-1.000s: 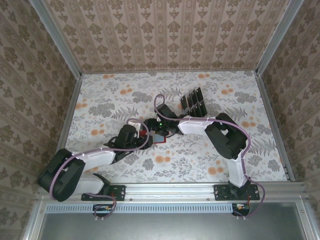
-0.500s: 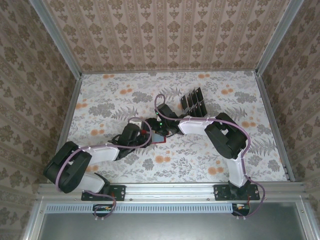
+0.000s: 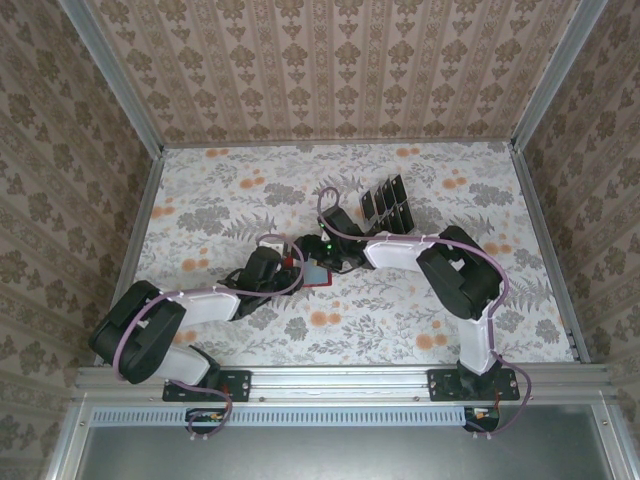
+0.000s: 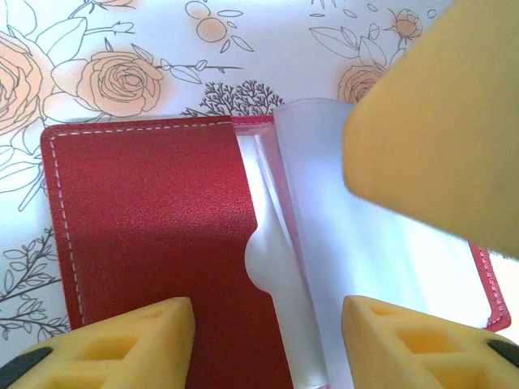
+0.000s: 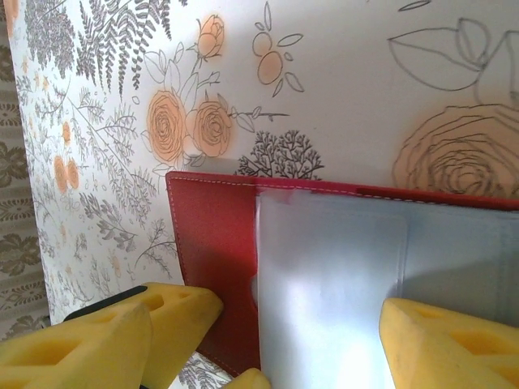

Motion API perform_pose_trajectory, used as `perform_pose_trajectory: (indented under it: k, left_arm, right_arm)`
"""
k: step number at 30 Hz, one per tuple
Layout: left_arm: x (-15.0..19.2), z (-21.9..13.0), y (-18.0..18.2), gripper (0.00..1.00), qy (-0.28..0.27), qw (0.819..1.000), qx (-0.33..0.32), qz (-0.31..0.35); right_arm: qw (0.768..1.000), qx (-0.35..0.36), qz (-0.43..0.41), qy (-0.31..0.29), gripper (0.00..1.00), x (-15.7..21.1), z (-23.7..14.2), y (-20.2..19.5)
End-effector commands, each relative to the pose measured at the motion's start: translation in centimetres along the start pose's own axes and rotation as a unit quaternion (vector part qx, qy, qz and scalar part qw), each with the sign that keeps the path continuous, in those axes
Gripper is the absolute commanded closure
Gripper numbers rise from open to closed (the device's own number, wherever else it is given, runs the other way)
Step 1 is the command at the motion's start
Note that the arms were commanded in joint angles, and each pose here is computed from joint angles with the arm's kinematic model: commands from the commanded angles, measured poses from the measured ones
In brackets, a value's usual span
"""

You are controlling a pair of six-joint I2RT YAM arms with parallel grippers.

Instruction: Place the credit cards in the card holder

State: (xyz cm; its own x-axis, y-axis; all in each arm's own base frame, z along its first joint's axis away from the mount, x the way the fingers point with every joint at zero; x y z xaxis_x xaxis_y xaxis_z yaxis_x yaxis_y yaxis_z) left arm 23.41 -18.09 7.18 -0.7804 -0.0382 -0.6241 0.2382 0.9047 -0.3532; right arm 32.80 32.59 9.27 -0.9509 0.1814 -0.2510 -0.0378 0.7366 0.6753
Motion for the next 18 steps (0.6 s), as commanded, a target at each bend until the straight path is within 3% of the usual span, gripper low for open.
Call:
perform_pose_trajectory:
  k: [1,8,18]
  left_arm:
    - [1.0,0.4,0.6,0.47,0.022,1.0,-0.018,-0.005]
    - [1.0,0.5,0.6,0.47,0.021,1.0,-0.017,-0.005]
    - [0.4,-0.5,-0.4,0.32,-0.006,1.0,0.017,0.005]
  right_arm:
    - [1.0,0.0,0.007,-0.003,0.24,0.1,-1.0,-0.1]
    - [1.0,0.0,0.011,-0.002,0.24,0.3,-0.9,-0.4]
    - [1.0,-0.014,0.013,0.007,0.24,0.4,-0.1,0.3]
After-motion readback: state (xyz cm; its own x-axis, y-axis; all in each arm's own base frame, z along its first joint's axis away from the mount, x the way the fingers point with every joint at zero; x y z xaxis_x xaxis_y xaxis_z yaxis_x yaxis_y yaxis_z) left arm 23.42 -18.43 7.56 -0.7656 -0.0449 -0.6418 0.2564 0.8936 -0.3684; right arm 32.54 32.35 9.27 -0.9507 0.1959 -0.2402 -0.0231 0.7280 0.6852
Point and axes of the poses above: each hand's point on the last joint's axis, 136 mm out from that joint toward the fingers, its own z axis out along the fingers, its own y axis along the line the jaws close on, x = y × z, the point moved 6 cm from there along -z, back along the fingers, and after that the axes turned 2 degrees about -z, right-handed, at the moved point
